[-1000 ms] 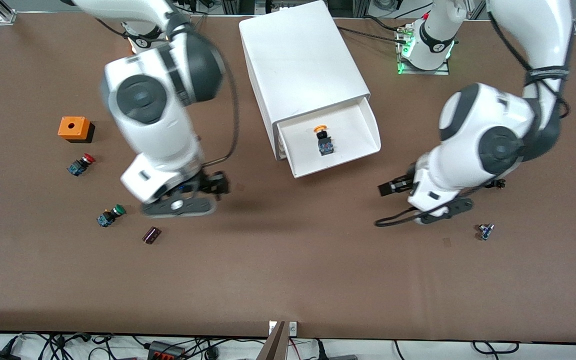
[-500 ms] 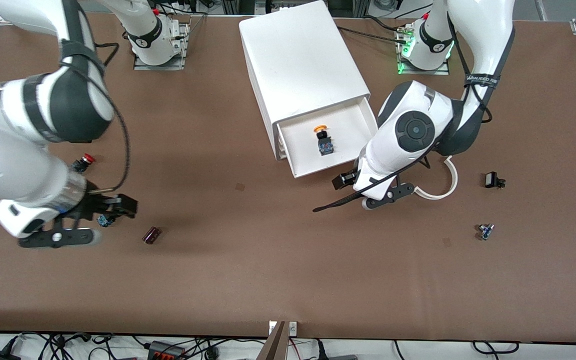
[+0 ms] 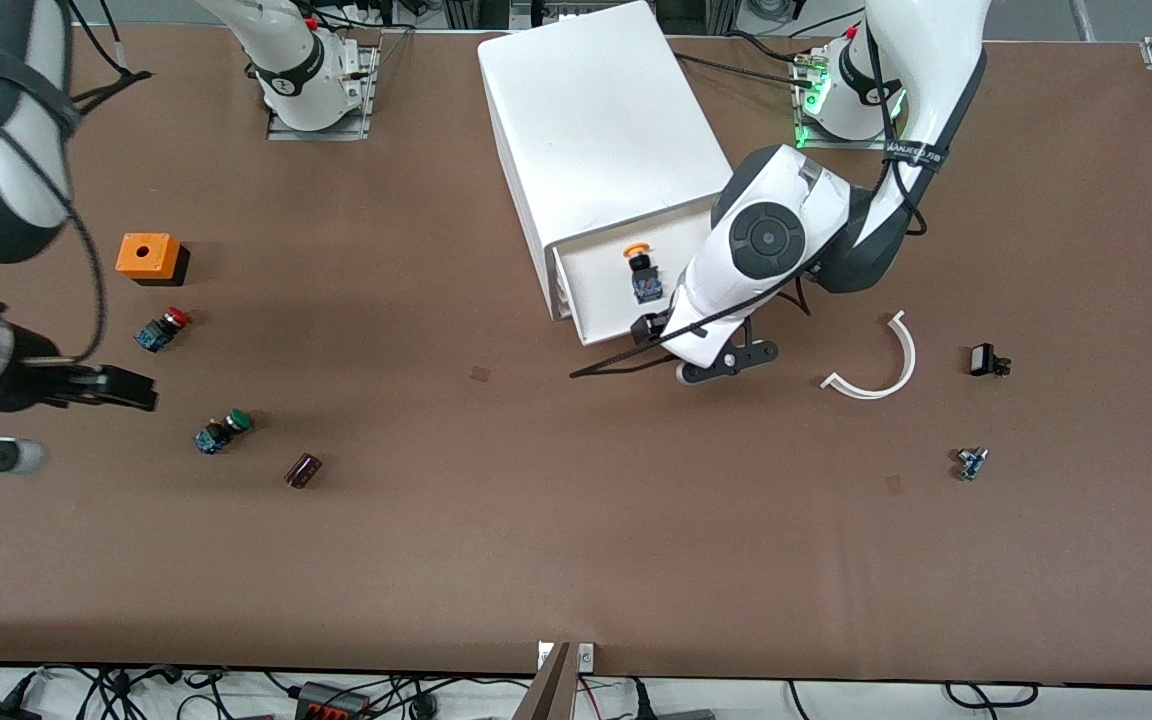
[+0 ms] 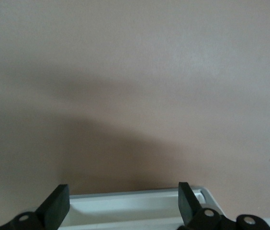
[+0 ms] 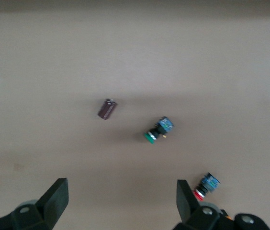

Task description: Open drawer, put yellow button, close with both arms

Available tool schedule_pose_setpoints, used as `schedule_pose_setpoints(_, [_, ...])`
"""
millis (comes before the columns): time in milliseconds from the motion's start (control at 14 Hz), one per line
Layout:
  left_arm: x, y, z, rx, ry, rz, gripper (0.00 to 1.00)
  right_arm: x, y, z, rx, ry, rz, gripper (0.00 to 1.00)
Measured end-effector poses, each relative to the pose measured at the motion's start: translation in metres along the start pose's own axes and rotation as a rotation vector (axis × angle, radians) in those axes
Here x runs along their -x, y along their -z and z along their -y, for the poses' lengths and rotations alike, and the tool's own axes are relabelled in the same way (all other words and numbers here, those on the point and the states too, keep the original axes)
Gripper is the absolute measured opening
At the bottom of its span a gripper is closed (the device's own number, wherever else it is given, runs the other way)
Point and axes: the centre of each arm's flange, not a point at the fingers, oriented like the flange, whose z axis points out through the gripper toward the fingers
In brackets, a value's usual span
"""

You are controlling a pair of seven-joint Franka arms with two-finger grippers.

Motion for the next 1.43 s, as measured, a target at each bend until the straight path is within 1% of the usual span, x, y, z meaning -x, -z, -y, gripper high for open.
schedule_pose_setpoints(286, [0.036, -0.011, -0.008, -0.024, -0.051, 0.03, 1.0, 0.028, 0.029, -0.063, -0.01, -0.045, 0.006, 1.0])
schedule_pose_setpoints(500, [0.054, -0.018, -0.011, -0.049, -0.077, 0.057, 1.0, 0.053, 0.046, -0.081, -0.017, -0.039, 0.007, 1.0])
schedule_pose_setpoints(714, [0.061, -0.018, -0.01, -0.07, -0.084, 0.073, 1.0, 0.072, 0.054, -0.081, -0.023, -0.035, 0.005, 1.0])
schedule_pose_setpoints(1000, [0.072, -0.021, -0.009, -0.105, -0.102, 0.11, 1.0, 0.084, 0.056, -0.074, -0.026, -0.022, 0.015, 1.0])
schedule_pose_setpoints(1143, [0.08, -0.023, -0.012, -0.106, -0.108, 0.132, 1.0, 0.093, 0.054, -0.069, -0.006, -0.011, 0.023, 1.0])
schedule_pose_setpoints(1214, [0.083, -0.023, -0.014, -0.107, -0.111, 0.137, 1.0, 0.1, 0.053, -0.065, 0.004, -0.002, 0.019, 1.0])
schedule_pose_setpoints(1286, [0.086, -0.024, -0.015, -0.107, -0.117, 0.141, 1.0, 0.108, 0.051, -0.062, 0.007, 0.006, 0.014, 1.0])
schedule_pose_setpoints(1429, [0.09, -0.025, -0.016, -0.11, -0.123, 0.145, 1.0, 0.128, 0.043, -0.062, 0.005, 0.008, 0.023, 1.0])
